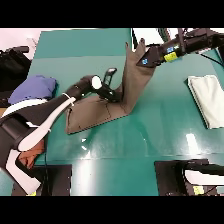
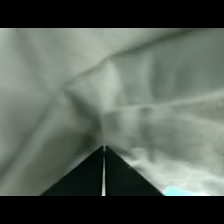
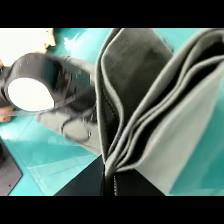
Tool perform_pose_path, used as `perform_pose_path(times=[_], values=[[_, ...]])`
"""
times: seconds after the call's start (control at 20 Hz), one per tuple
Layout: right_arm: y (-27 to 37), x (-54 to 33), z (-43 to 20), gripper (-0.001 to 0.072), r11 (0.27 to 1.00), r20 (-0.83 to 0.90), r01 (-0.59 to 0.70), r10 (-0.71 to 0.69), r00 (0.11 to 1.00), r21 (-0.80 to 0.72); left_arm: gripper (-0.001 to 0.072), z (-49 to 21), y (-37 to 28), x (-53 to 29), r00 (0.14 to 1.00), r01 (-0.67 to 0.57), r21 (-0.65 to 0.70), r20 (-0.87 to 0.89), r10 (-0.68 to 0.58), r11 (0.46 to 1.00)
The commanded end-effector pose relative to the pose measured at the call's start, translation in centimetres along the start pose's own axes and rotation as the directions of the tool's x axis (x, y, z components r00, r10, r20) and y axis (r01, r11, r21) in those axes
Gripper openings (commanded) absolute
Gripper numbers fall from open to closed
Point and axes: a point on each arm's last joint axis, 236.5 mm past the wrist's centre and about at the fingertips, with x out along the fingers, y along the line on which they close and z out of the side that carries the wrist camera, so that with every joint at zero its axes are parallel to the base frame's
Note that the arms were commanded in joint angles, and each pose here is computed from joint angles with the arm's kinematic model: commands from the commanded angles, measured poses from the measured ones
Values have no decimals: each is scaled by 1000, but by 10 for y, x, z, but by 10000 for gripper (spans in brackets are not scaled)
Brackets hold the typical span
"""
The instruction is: Fold the shirts.
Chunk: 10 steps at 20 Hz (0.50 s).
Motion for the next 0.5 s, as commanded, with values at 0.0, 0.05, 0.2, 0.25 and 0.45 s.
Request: perform_pose_path(times=[0.0, 0.05, 0.2, 0.25, 0.45], values=[[36, 16, 5, 15, 997, 9, -66, 67, 998, -37, 27, 26, 36, -62, 994, -91, 27, 55, 90, 995], [52, 24, 7, 15, 993, 17, -109, 110, 994, -42, 27, 39, 51, -95, 987, -127, 24, 99, 124, 992], [102, 68, 5, 15, 971, 0, -230, 231, 973, -64, 27, 72, 95, -220, 925, -263, -12, 282, 256, 965], [122, 90, 2, 16, 960, -11, -268, 268, 963, -78, 27, 77, 107, -262, 889, -307, -32, 347, 299, 951], [209, 193, -25, 290, 908, -7, -398, 401, 916, -128, 27, 74, 126, -399, 724, -429, -125, 545, 423, 895]])
